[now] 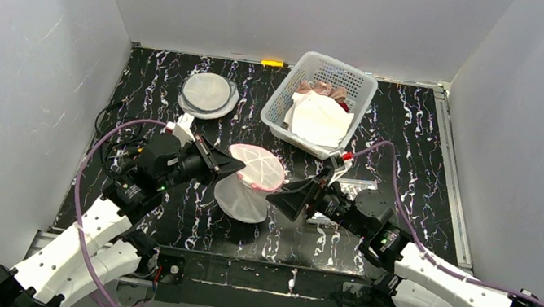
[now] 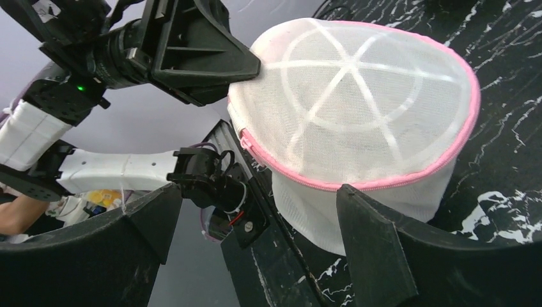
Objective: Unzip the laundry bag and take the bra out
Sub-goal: Unzip the laundry bag at the center of the board.
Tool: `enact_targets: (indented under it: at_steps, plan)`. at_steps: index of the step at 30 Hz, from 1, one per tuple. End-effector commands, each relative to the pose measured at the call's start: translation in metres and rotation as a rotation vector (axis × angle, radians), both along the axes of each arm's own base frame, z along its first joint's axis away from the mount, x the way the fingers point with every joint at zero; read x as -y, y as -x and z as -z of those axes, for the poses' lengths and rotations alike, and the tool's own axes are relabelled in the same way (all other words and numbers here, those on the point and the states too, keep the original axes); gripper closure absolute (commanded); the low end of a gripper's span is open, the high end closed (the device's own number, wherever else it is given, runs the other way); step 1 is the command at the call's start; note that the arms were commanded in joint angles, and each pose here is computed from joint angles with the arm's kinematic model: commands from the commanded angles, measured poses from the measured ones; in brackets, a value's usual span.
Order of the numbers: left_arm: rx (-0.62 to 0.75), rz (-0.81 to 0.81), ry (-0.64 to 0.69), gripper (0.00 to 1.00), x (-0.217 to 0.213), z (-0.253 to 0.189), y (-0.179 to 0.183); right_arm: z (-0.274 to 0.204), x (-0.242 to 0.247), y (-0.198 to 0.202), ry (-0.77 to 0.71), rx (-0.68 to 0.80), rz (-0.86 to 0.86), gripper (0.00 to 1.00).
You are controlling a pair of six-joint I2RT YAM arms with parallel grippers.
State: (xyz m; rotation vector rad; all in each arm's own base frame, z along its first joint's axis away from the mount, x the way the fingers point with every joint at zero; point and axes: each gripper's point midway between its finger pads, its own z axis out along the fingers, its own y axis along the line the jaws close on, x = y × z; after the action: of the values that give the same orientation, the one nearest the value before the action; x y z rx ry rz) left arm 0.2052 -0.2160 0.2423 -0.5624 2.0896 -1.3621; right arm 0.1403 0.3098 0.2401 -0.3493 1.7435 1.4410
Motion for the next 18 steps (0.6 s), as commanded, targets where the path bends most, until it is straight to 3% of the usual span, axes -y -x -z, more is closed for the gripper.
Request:
enact_targets:
  at_steps: [1, 18]
  plan:
    - [0.066, 0.039, 0.064, 1.0, 0.005, -0.021, 0.003, -0.05, -0.007, 0.008, -0.104, 0.088, -0.056, 0.03]
    - [0.072, 0.036, 0.055, 1.0, 0.001, -0.023, 0.008, -0.068, -0.027, 0.019, -0.162, 0.092, -0.155, 0.21]
